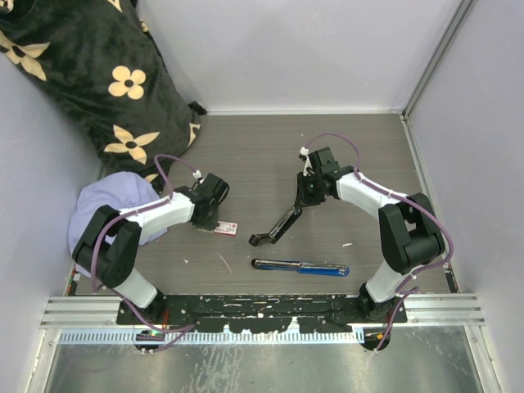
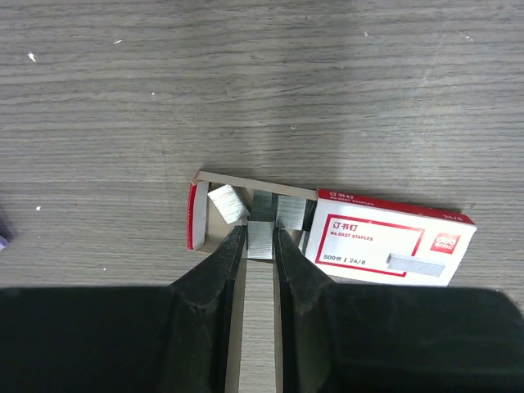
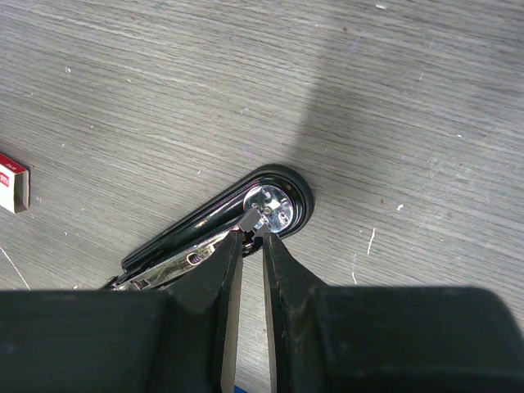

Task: Load the staples into the stapler
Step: Pick up the staple from the staple box, then install the staple into the stapler.

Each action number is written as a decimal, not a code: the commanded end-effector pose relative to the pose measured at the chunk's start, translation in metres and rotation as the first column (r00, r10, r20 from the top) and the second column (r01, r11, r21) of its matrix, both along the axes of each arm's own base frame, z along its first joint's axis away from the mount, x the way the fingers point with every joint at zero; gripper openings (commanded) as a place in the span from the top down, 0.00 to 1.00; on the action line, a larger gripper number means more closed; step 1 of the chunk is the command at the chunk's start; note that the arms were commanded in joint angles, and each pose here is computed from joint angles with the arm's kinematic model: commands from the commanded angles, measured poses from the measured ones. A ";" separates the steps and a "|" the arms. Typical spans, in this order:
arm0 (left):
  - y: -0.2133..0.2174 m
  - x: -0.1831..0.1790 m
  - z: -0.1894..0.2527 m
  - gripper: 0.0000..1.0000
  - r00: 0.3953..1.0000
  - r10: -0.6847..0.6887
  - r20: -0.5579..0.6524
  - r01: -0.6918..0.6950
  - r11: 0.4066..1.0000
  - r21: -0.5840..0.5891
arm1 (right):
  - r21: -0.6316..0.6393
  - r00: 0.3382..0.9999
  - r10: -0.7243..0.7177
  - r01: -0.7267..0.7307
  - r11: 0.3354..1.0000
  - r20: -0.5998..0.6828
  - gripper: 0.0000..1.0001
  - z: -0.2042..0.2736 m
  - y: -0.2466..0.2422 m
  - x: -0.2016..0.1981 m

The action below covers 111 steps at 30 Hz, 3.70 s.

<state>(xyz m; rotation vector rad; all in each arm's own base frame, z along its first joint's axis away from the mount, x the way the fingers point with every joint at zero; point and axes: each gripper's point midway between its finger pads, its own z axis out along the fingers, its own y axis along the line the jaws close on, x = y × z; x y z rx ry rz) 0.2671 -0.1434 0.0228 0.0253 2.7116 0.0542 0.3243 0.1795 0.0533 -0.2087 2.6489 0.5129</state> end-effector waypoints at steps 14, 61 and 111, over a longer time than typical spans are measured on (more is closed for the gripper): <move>-0.022 0.018 0.075 0.85 0.992 -0.044 0.122 0.056 0.994 -0.096 | -0.141 0.994 -0.003 -0.013 0.990 -0.112 0.80 -0.033 -0.031 -0.030; -0.244 -0.008 0.078 0.86 0.890 -0.406 0.208 0.442 0.880 -0.175 | -0.138 0.993 0.003 -0.020 0.990 -0.119 0.80 -0.035 -0.030 -0.032; -0.239 0.013 0.043 0.89 0.806 -0.523 0.277 0.557 0.829 -0.056 | -0.142 0.992 0.002 -0.021 0.990 -0.129 0.80 -0.037 -0.031 -0.033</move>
